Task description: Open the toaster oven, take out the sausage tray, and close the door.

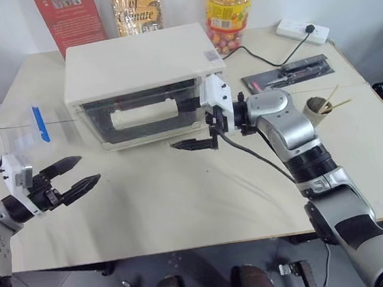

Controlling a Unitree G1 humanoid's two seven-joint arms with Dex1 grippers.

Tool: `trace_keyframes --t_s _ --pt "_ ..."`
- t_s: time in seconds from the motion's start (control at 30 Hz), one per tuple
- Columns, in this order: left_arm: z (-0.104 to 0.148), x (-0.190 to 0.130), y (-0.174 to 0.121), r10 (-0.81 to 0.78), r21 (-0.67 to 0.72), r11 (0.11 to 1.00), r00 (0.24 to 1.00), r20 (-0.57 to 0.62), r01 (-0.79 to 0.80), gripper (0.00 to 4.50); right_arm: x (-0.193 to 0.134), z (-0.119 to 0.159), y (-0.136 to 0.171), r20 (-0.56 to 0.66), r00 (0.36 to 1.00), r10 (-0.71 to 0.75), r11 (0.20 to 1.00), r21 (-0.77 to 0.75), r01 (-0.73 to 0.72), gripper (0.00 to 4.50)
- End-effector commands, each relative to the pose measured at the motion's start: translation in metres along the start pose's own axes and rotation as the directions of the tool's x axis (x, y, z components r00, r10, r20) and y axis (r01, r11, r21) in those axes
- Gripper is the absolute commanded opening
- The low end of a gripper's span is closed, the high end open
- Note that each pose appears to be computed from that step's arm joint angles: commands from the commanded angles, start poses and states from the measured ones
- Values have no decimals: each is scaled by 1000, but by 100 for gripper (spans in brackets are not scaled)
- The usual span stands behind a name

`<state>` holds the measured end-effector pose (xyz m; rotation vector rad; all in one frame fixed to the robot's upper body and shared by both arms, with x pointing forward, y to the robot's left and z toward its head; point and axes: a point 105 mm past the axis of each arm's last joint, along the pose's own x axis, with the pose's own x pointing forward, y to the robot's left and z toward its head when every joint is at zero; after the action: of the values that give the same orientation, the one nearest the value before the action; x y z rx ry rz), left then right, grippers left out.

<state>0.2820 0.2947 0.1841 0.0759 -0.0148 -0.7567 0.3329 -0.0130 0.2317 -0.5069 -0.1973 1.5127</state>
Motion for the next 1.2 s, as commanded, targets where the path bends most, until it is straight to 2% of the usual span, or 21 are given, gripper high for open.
trace_keyframes --t_s 0.03,0.17,0.27,0.3,0.33,0.53,0.63,0.73,0.87,1.03,1.2 --pt "18 -12 13 60 41 997 998 17 -61 444 9 22 23 49 993 103 992 -77 -99 450" --pt "31 -22 26 90 17 996 996 4 -90 444 12 11 33 39 995 96 995 -32 -94 450" --pt "44 -25 26 40 21 999 998 56 -41 444 14 3 40 25 996 90 996 -11 -89 450" --pt "47 -25 27 36 25 999 997 62 -38 403 14 1 42 21 996 86 996 -6 -86 450" --pt "49 -26 27 17 30 999 997 71 -19 387 15 -1 44 19 996 83 997 0 -83 450" --pt "61 -15 28 -52 38 998 991 122 48 205 17 -6 49 19 998 53 998 24 -53 450" --pt "57 -7 26 -104 24 995 989 102 102 109 18 -5 50 22 999 43 999 27 -43 450" --pt "47 16 22 -165 3 986 984 72 166 15 18 -4 49 29 999 17 999 33 -18 450" --pt "36 41 19 -209 -17 978 978 24 209 4 15 -8 49 9 1000 -16 998 54 16 450" --pt "28 67 10 -287 -43 957 958 9 287 4 -7 -29 49 -103 990 -99 988 108 110 450" --pt "25 78 5 -327 -53 944 945 -10 326 4 -32 -44 50 -199 966 -164 973 126 191 450"
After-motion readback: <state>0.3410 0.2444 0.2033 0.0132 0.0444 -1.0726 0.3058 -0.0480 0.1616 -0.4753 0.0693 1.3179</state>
